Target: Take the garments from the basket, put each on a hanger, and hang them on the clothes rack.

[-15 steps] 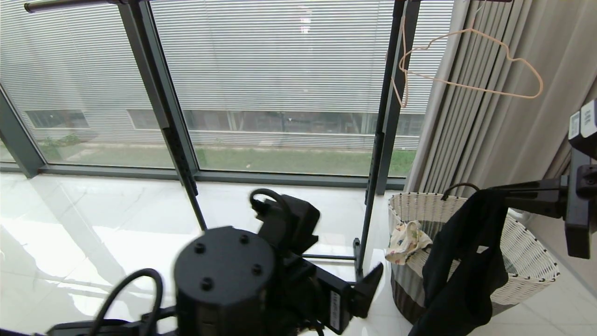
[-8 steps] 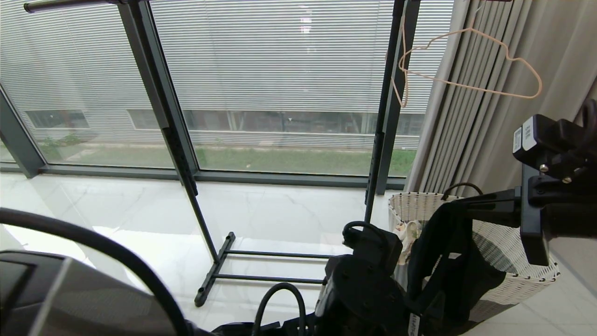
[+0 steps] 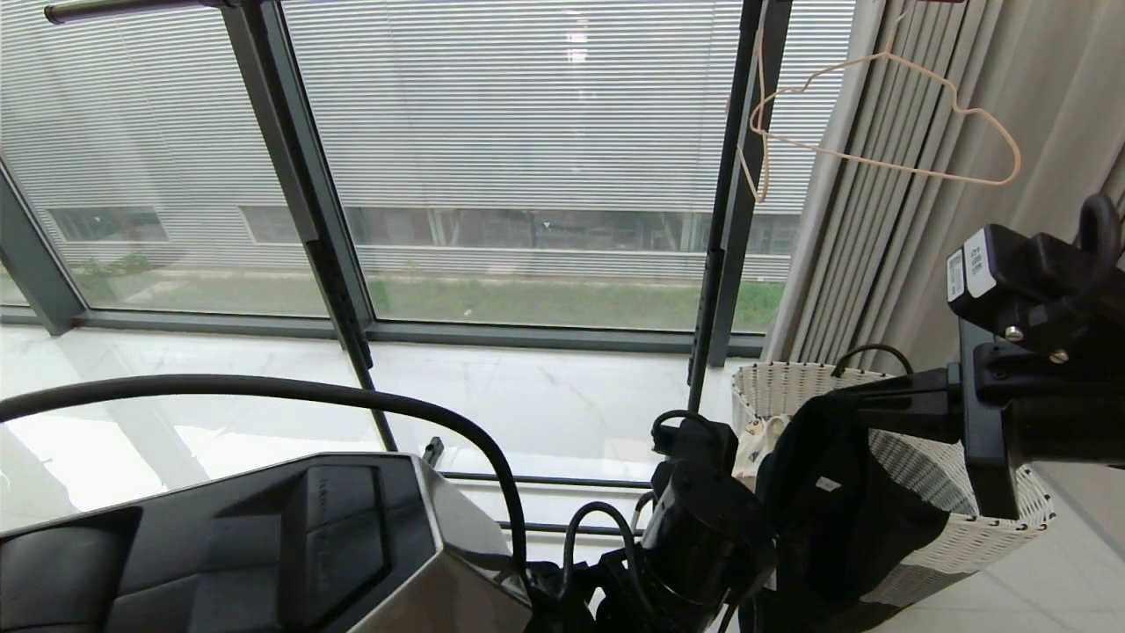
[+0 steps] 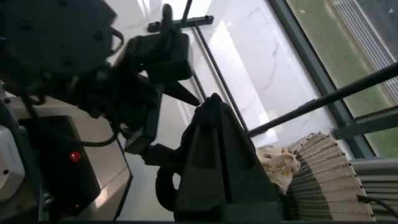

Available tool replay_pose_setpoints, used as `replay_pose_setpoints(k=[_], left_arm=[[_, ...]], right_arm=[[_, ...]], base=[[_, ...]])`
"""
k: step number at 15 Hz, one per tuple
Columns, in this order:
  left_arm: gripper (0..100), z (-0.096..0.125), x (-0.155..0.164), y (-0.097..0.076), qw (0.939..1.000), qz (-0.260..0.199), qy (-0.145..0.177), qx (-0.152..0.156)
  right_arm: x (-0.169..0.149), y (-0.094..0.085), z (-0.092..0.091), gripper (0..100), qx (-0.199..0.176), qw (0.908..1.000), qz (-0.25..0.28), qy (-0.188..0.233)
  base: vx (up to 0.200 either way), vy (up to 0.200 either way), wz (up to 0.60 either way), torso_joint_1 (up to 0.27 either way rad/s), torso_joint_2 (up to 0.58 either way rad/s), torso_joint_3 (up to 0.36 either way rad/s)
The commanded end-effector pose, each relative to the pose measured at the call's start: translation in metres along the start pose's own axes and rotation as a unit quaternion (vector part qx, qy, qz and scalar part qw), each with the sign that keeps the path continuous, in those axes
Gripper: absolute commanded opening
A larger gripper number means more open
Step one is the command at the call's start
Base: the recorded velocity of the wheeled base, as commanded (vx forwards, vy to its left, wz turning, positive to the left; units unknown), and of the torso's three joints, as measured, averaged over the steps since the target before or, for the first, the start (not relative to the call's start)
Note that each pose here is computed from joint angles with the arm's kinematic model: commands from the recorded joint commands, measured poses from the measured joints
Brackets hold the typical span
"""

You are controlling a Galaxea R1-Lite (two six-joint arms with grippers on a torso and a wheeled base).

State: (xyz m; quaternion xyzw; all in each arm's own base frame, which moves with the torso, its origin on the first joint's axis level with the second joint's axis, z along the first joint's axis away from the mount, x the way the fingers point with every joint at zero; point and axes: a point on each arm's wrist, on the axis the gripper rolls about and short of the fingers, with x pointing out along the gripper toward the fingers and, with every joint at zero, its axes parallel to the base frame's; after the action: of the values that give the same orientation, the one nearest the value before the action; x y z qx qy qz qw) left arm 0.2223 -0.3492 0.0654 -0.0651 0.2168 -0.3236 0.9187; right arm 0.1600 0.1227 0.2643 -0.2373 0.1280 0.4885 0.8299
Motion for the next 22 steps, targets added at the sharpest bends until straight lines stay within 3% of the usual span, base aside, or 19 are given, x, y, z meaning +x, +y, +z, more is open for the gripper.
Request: replay_pose_setpoints(k=[1,4,10,14,18,22], left_arm=[[100,-0.010,0.010,0.008,0.9998,0.013,0.013,0.001],[100,-0.011,0.011,0.018,0.9994,0.029,0.016,0.000],[100,-0.037,-0.017,0.050,0.9934,0.083,0.076,0.024],[100,-0.028,-0.037,0.060,0.9912,0.113,0.065,0.023],[100,-0.020,-0.088,0.082,0.9849,0.152,0.068,0.048],[100,0.002,-0.118,0.103,0.9805,0.192,0.031,0.027]], right_arm=[[0.002,0.007,0.004,0,-0.002,0.9998,0.016,-0.008],[0.007,0.006,0.007,0,-0.005,0.9997,0.018,-0.016],[0.016,0.005,0.005,0,-0.004,0.9997,0.019,-0.014],[0.018,0.004,0.005,0,0.003,0.9998,0.018,-0.013],[0.047,-0.006,0.007,0,-0.002,0.9996,0.013,-0.026],[0.077,-0.009,0.015,0,-0.016,0.9984,0.017,-0.052]], base=[[0.000,0.000,0.00,0.000,0.00,0.000],[0.000,0.000,0.00,0.000,0.00,0.000],[0.000,0.000,0.00,0.000,0.00,0.000],[0.000,0.000,0.00,0.000,0.00,0.000],[0.000,0.000,0.00,0.000,0.00,0.000],[0.000,0.000,0.00,0.000,0.00,0.000]])
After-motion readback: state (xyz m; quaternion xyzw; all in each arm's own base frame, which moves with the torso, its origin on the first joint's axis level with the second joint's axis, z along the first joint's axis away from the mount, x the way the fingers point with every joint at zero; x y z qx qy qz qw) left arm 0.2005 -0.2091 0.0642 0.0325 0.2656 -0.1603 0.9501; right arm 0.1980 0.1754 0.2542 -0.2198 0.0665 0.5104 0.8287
